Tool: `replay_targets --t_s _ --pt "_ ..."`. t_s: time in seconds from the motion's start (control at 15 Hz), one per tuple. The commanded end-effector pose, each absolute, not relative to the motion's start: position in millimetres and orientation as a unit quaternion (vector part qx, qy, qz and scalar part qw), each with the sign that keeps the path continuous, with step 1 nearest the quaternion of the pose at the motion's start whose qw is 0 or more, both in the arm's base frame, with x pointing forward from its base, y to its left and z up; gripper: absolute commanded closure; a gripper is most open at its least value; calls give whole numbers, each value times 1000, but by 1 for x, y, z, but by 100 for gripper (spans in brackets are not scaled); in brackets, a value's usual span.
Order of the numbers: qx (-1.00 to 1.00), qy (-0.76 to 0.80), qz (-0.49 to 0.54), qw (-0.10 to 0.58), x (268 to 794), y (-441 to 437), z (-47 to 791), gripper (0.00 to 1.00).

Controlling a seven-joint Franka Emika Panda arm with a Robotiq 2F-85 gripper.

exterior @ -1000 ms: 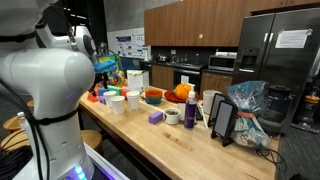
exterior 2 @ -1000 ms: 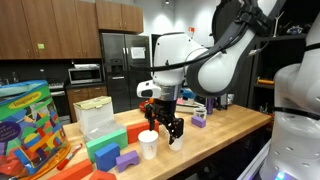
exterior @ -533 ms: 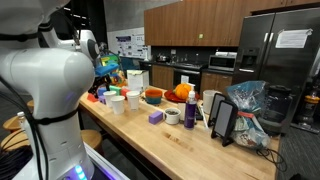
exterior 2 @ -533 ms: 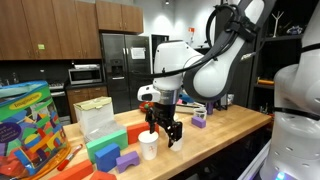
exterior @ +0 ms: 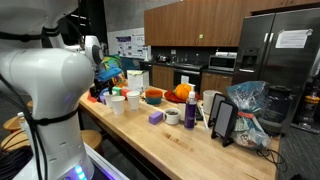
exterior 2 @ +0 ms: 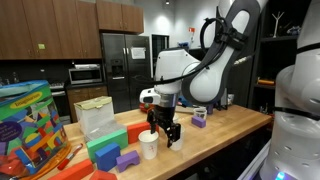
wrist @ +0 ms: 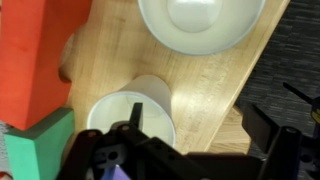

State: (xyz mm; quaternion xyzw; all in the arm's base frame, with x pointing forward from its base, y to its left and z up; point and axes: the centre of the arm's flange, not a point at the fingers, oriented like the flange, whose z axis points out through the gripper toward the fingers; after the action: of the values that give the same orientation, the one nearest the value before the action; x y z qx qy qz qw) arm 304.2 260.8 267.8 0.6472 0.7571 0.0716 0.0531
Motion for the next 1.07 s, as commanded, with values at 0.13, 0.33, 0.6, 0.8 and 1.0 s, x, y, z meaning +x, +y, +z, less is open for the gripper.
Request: replay_targets --t_s 0.13,0.33,0.6,0.8,1.0 --pt "669 724 136 94 319 211 285 0" --pt "674 715 152 104 328 201 291 0" --pt "675 711 159 112 333 196 291 0" --pt "672 714 160 109 330 199 290 0" --pt "662 725 162 99 321 206 292 0"
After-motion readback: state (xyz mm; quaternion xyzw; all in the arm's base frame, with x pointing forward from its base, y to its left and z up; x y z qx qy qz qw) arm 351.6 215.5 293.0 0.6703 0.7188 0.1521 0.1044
